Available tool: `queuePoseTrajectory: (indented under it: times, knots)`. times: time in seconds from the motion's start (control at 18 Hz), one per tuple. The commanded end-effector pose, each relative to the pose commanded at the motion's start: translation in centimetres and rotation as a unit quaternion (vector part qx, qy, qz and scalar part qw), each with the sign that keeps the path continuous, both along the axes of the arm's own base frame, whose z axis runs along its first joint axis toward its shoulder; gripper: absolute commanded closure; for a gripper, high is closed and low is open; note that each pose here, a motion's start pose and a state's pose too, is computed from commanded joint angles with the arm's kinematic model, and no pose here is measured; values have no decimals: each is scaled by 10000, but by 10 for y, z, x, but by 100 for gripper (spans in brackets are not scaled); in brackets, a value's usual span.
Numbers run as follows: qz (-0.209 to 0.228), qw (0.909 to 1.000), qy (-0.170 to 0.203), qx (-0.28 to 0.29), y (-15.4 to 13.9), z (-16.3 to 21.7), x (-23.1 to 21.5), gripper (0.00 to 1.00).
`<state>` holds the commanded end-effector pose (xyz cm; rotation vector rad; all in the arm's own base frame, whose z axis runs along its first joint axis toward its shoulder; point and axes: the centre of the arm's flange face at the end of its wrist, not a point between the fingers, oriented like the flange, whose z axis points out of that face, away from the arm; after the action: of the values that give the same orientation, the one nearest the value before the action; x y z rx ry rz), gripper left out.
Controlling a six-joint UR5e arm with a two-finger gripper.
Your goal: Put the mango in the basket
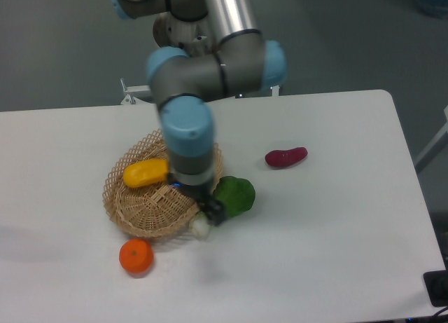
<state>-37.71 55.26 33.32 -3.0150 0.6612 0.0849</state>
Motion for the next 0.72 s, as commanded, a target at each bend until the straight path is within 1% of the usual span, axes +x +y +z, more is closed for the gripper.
queuePoseTrajectory:
  times: [0.28, 0.44, 0.56, 0.72]
  knots:
    - [79, 9998, 169, 97, -20, 9, -77, 0]
    - [19, 9997, 240, 102, -35, 11, -122, 0]
    - [119, 9996, 244, 85, -51, 12, -152, 0]
    - [142, 9998, 166, 13, -65, 14, -183, 0]
